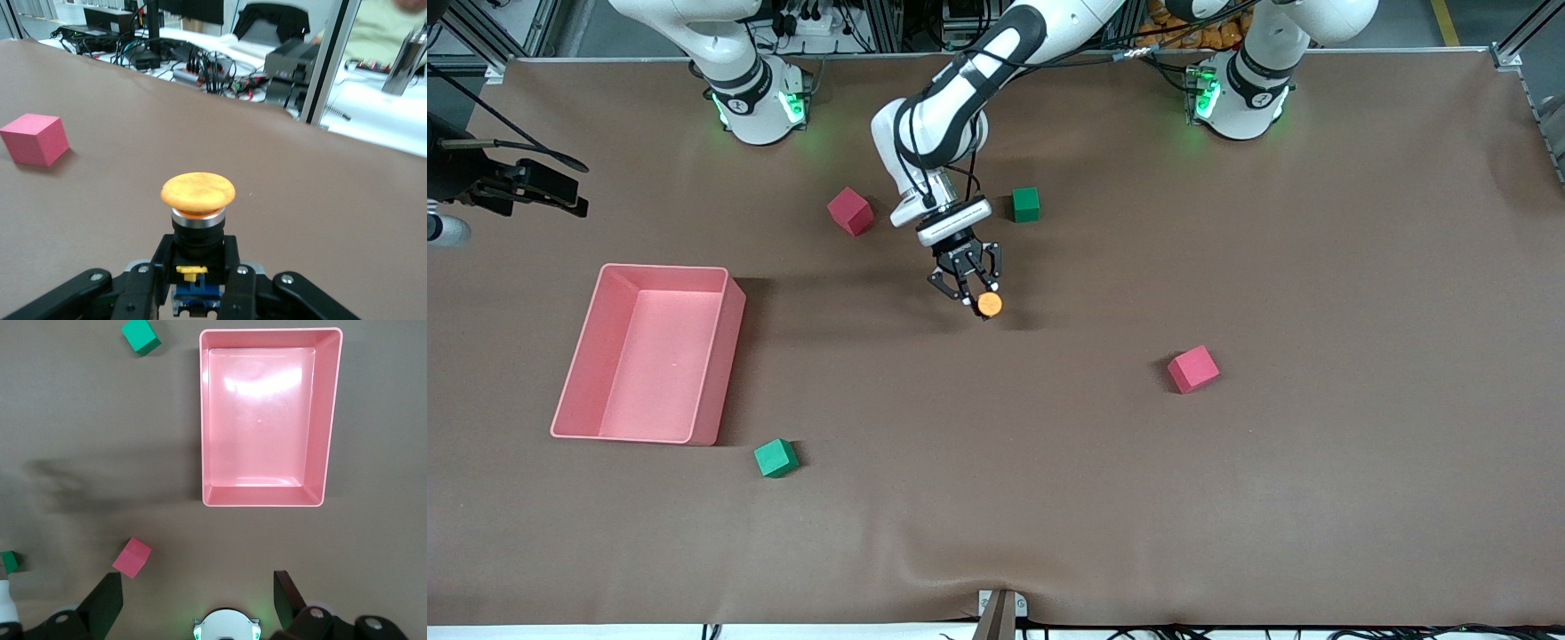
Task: Place and upright button with both arms
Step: 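Lower the button upright onto the table with the left gripper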
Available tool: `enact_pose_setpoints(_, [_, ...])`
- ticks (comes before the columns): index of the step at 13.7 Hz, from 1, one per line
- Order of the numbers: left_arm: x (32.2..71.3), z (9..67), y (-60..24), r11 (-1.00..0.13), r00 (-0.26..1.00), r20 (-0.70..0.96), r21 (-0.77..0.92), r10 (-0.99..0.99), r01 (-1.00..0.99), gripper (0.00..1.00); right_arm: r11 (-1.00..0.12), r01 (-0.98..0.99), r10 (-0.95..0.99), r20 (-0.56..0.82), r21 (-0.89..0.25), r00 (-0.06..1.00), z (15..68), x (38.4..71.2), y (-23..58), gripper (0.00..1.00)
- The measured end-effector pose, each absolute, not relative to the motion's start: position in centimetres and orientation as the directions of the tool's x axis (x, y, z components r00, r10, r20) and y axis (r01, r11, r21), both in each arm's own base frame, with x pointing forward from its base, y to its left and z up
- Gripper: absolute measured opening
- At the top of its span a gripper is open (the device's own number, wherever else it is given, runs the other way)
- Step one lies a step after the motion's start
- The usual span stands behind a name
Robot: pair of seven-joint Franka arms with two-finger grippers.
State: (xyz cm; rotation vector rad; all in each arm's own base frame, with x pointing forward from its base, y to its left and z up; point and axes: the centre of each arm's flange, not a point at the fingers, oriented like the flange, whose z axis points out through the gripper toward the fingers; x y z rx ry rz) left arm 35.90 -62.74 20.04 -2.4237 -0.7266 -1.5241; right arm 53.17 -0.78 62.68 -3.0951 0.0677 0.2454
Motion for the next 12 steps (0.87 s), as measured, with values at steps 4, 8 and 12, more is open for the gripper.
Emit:
enact_pose_setpoints(4, [34.6, 14.4, -62.0, -0.857, 0.305, 0.901, 0.123, 0.308, 0.500, 0.33, -0.998, -0.046, -0.040, -0.157, -0.033, 0.987, 62.7, 53.2, -0.8, 1.00])
enact_pose_setpoints(8, [34.0, 10.5, -61.2, -0.867, 0.262, 0.921, 0.135, 0.288, 0.479, 0.33, -0.998, -0.046, -0.040, -0.157, -0.033, 0.987, 62.7, 53.2, -0.8, 1.00])
enact_pose_setpoints(12, [34.2, 9.6, -60.5, -0.872, 0.248, 0.934, 0.114, 0.257, 0.475, 0.33, -0.998, -0.046, -0.040, -0.157, -0.033, 0.987, 62.7, 53.2, -0.8, 1.00])
